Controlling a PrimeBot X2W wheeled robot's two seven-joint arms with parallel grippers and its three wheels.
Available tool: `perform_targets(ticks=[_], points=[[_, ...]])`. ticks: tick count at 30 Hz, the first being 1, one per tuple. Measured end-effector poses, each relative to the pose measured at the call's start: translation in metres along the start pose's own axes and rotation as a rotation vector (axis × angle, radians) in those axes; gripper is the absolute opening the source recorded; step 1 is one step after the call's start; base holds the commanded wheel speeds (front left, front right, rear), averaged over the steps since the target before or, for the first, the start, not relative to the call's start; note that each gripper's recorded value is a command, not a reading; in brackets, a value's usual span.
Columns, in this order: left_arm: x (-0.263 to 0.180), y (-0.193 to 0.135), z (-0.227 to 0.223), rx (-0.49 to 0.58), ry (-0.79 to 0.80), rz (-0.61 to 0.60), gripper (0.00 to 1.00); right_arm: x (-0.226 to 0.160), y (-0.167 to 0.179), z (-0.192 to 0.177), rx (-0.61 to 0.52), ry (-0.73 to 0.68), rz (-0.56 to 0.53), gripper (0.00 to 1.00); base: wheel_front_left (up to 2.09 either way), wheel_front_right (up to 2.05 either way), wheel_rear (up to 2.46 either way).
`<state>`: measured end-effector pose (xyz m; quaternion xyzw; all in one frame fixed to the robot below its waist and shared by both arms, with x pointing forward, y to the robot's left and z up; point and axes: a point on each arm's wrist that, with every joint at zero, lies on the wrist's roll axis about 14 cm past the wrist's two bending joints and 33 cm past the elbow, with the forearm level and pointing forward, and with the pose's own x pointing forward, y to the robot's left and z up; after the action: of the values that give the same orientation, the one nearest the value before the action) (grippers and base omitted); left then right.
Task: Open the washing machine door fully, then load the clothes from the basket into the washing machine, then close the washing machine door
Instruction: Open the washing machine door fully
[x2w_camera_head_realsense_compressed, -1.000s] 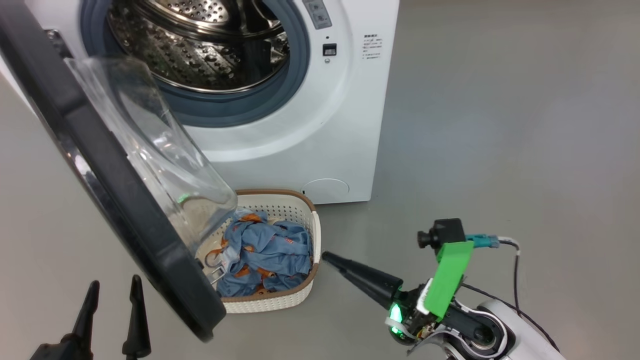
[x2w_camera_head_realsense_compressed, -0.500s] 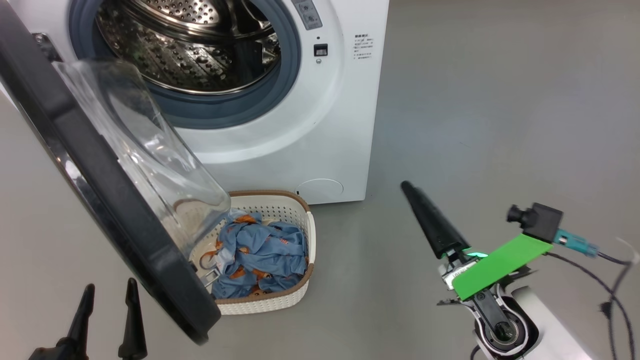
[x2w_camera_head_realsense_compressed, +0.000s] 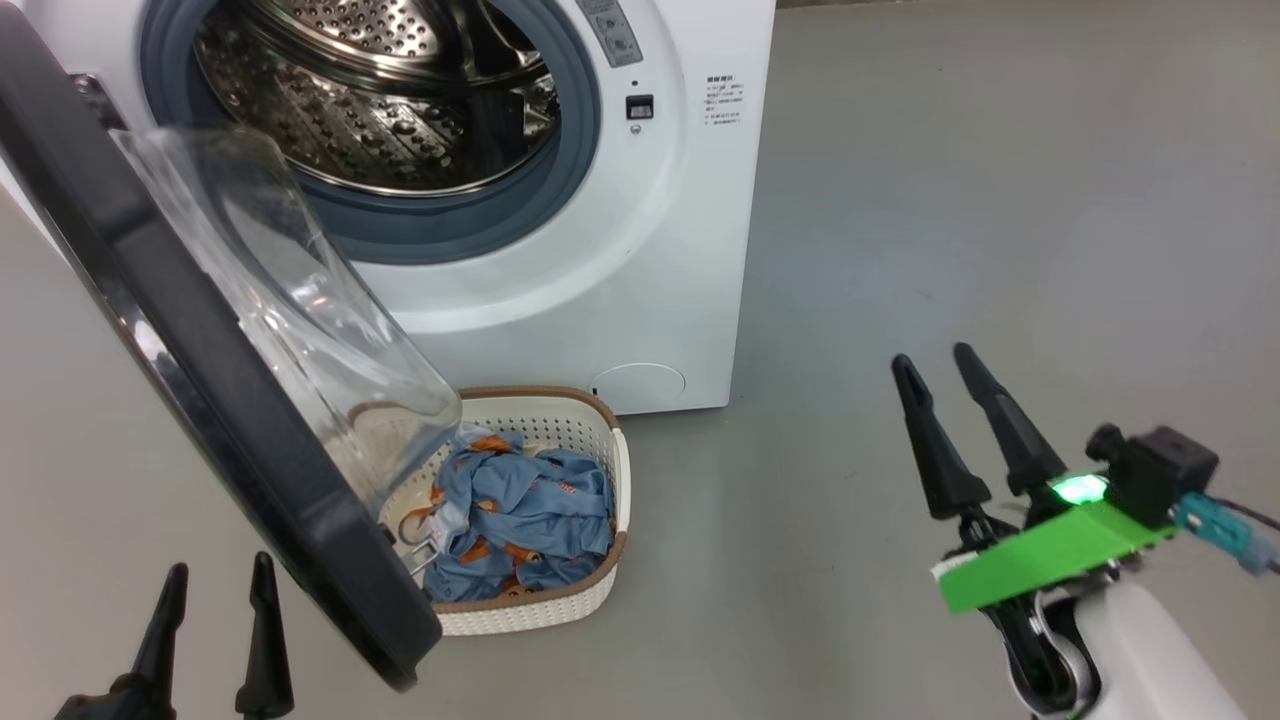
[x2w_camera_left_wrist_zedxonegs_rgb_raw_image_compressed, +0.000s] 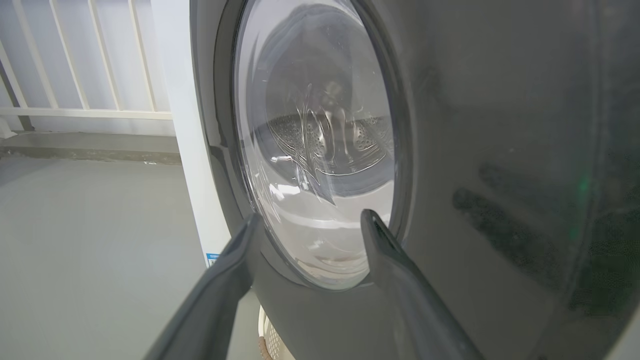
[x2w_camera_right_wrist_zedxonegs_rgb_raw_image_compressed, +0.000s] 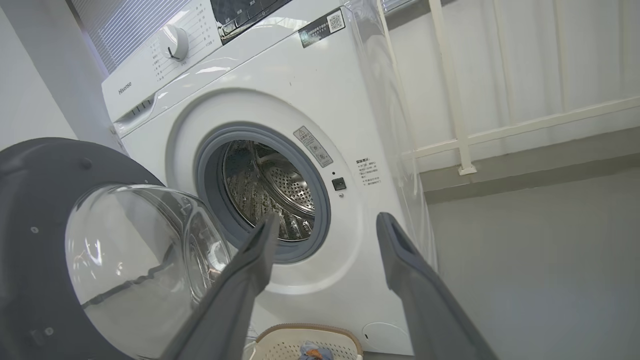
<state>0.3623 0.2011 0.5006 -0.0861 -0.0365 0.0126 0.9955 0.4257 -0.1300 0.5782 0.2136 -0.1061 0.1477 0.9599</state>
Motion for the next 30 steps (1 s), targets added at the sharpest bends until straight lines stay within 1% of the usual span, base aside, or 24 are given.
perform_targets(ticks=[3,5,12,15,20,25,30], points=[[0.000,0.000,0.001,0.000,-0.004,-0.001,1.00,-0.015,-0.009,-0.001,-0.063,-0.008,-0.040,1.00,0.00,0.00,0.00],[0.001,-0.001,0.001,0.001,-0.002,-0.002,1.00,-0.026,-0.014,-0.005,-0.069,-0.006,-0.075,1.00,0.00,0.00,0.00],[0.000,-0.002,-0.003,0.001,0.010,0.000,1.00,-0.052,-0.022,-0.009,-0.183,0.018,-0.123,1.00,0.00,0.00,0.00],[0.000,-0.005,-0.003,-0.002,0.009,-0.008,1.00,-0.061,-0.025,-0.020,-0.236,0.060,-0.129,1.00,0.00,0.00,0.00],[-0.001,-0.005,-0.002,-0.002,0.007,-0.008,1.00,-0.068,-0.026,-0.025,-0.309,0.086,-0.137,1.00,0.00,0.00,0.00],[-0.002,-0.003,-0.001,-0.007,0.003,-0.002,1.00,-0.071,-0.028,-0.028,-0.358,0.104,-0.145,1.00,0.00,0.00,0.00],[-0.003,-0.003,0.000,-0.007,-0.001,-0.002,1.00,-0.075,-0.034,-0.038,-0.370,0.141,-0.160,1.00,0.00,0.00,0.00]])
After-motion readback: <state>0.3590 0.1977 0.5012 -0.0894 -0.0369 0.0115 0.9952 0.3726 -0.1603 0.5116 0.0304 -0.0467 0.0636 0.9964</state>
